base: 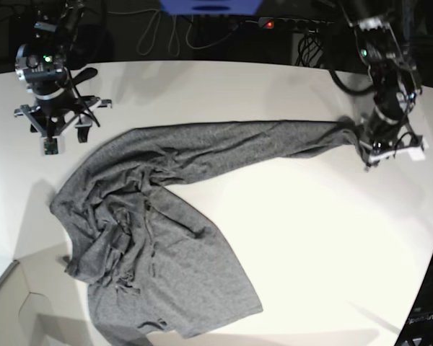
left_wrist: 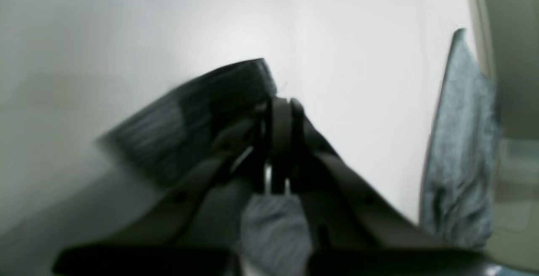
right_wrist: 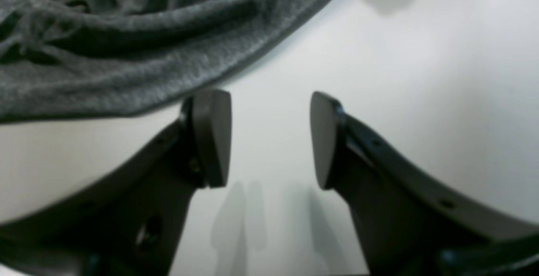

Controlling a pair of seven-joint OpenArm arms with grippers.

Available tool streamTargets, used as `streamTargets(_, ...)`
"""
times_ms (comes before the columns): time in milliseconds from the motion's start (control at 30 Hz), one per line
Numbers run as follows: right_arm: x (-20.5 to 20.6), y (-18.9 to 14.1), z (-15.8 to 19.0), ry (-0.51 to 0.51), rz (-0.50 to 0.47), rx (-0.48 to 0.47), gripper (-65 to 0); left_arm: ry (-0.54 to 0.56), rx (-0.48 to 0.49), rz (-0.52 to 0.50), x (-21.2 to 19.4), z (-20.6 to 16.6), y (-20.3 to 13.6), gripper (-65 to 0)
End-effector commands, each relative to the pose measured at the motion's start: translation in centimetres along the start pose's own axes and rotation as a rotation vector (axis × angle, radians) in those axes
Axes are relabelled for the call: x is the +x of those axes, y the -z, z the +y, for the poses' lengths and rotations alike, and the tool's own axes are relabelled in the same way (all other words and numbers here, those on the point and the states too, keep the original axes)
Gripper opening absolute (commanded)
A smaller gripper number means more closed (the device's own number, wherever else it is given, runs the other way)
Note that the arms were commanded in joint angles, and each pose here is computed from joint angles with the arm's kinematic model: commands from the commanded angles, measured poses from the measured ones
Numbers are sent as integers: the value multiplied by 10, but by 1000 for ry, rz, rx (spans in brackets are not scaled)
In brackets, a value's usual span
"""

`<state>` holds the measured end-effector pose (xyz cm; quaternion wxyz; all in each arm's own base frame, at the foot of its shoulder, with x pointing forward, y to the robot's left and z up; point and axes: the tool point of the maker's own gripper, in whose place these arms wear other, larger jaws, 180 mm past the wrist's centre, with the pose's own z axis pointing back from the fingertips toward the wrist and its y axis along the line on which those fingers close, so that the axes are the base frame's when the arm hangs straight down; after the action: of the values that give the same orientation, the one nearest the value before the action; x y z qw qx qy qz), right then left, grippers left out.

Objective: Layout the t-shirt on the table in an organized manner, then fold the t-shirt properly
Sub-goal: 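Release the sleeve with the left gripper and lift it clear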

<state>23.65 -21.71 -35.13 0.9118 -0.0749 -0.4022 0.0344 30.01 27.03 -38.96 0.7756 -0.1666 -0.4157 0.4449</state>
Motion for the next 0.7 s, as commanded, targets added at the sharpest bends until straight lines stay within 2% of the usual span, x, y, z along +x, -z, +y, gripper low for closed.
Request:
streamTargets(0, 10, -2, -2, -4, -39, -3, -344, 1, -21, -27, 12, -9, 4, -646)
streamTargets(133, 9, -2, -2, -4, -37, -2, -344, -30, -24, -13, 12, -13, 18, -645)
streamTargets(467, 9, -1, -2, -5, -35, -2, -344, -27, -15, -38, 32, -11, 25, -644)
streamTargets(567, 8, -1, -2, -4, -33, -2, -344, -60, 11, -43, 39, 3, 28, -586)
streamTargets(667, 8, -1, -1, -6, -33, 1, -344, -95, 31, -75, 49, 14, 25, -479)
